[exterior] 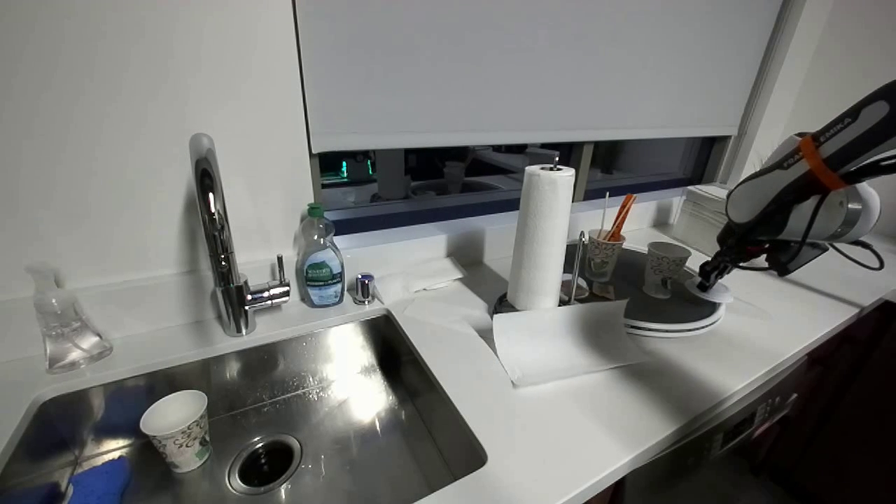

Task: Put the white lid on the coffee cup on the right.

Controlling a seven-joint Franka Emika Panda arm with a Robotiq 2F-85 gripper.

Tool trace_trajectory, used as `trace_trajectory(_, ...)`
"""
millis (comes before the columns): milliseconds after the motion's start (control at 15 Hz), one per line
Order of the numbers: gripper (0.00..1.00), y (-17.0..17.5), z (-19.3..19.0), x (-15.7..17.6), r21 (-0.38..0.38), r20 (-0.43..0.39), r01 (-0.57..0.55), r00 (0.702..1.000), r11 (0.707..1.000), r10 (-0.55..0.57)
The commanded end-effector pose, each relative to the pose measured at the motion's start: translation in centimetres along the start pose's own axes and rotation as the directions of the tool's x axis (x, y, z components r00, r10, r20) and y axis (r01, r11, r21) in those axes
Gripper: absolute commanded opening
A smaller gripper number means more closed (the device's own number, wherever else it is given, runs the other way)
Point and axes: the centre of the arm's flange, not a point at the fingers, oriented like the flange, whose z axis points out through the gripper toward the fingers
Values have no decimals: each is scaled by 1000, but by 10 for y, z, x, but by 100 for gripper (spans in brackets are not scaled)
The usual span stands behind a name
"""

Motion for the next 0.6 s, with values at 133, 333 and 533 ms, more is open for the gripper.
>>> trace_trajectory(133, 2, 2, -69, -28, -110, 85, 26, 996, 994, -17)
trace_trajectory(333, 2, -1, -108, -19, -210, 9, 97, 995, 973, -97)
trace_trajectory(533, 2, -13, -139, 16, -289, -64, 179, 976, 940, -206)
